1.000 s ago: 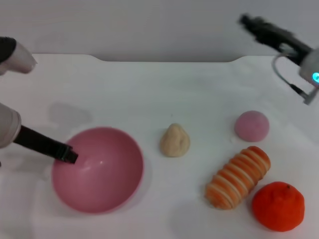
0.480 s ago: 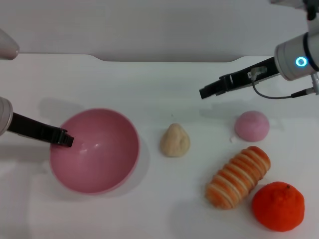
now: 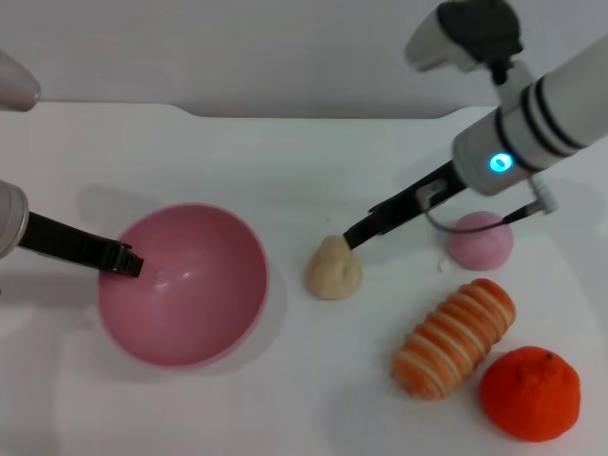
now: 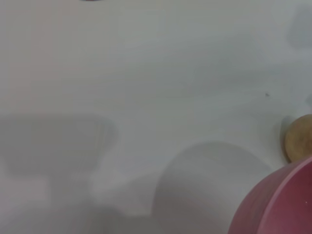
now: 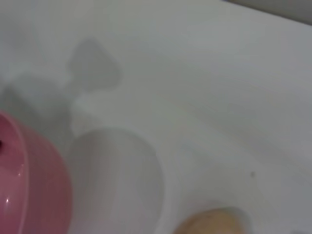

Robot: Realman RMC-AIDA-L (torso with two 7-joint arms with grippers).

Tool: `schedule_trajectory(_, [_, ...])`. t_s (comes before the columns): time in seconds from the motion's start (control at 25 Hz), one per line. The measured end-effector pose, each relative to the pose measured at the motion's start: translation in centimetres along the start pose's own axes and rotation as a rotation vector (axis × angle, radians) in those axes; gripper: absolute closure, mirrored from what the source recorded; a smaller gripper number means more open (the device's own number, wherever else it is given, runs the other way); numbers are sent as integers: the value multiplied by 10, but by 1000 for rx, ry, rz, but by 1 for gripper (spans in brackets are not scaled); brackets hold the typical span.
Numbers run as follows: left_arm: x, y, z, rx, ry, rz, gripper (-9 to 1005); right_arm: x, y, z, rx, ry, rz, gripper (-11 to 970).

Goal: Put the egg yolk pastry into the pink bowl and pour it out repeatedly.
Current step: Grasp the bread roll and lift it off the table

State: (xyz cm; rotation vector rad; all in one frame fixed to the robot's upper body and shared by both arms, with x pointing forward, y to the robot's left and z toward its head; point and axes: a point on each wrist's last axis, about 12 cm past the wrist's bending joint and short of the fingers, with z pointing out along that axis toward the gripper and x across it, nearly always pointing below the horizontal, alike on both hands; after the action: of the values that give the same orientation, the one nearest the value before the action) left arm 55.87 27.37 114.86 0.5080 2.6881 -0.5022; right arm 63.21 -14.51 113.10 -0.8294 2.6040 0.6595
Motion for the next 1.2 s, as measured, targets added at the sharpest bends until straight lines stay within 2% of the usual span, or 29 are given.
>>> schedule_trajectory(0.28, [1,0,0,0,1,0,998,5,15,26,-16,-37,-24,452])
schedule_trajectory(0.44, [-1,-1,0,0,-1,6,997,9,17,36,4,8,-22,453])
schedule_trajectory(0.8, [-2,-1,0,0,-2,12,998,19,14,48,52,-43,-61,453])
schedule_trajectory(1.0, [-2,-1,0,0,-2,9,998,23,8,40,27,-107,-78,646])
schedule_trajectory(1.2, [-3,-2,0,-1,-5,10,997,21,-2,21,-6,-193,-63,683])
